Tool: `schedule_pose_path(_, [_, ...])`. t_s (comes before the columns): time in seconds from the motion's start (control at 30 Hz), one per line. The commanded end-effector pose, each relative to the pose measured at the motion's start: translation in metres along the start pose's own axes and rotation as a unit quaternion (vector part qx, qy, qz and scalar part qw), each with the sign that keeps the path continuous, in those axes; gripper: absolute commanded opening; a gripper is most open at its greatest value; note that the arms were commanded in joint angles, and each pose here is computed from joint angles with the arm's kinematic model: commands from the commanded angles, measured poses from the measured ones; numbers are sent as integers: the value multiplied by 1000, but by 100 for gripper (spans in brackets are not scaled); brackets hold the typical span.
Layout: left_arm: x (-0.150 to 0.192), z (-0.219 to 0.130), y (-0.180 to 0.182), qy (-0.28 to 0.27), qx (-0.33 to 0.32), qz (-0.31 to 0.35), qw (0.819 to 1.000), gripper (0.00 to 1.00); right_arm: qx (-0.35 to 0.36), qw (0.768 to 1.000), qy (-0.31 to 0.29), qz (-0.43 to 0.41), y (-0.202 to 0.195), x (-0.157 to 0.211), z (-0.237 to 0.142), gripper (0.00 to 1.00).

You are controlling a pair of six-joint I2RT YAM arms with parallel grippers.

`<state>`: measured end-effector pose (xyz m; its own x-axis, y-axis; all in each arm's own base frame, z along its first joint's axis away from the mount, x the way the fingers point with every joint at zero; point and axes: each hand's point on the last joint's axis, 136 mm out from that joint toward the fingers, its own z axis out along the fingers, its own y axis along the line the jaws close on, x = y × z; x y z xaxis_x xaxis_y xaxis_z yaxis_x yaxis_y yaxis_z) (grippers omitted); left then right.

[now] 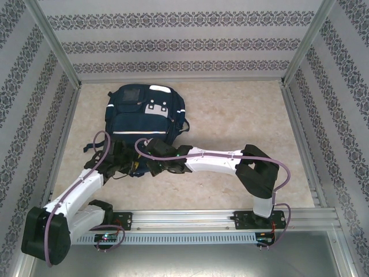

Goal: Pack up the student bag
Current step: Zip the student bag at the top-left of the table.

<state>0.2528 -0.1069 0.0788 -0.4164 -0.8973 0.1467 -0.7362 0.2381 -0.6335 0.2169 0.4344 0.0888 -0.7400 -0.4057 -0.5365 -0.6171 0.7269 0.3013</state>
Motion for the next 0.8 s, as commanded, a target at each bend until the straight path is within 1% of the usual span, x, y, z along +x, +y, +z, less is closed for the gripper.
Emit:
schedule_pose_path(0.0, [1,-2,-14,-12,30,-1,999,0,-19,999,-30,-13,20,-19,-7,0])
schedule_pose_path(0.1, [-8,-17,-10,-48,22,7,999,0,-4,999,-31,-10,9,-18,-9,0])
schedule_pose_path(0.17, [-15,-32,-9,-72,20,16,997,0,14,999,-36,-7,-6,-18,-14,0])
schedule_pose_path(0.23, [-20,-44,-4,-88,15,17,996,0,37,998,-41,1,-29,-16,-19,0])
schedule_pose_path(0.33, [-23,-53,4,-94,14,11,995,0,77,996,-42,16,-71,-13,-25,0])
schedule_pose_path(0.5, [-25,-63,6,-98,21,13,995,0,132,989,-42,55,-143,-14,-30,0])
schedule_pose_path(0.67, [-27,-76,0,-101,20,26,994,0,171,979,-60,93,-196,-30,-35,0])
schedule_pose_path(0.77, [-25,-81,-10,-96,36,38,994,0,182,975,-70,109,-220,-46,-33,0])
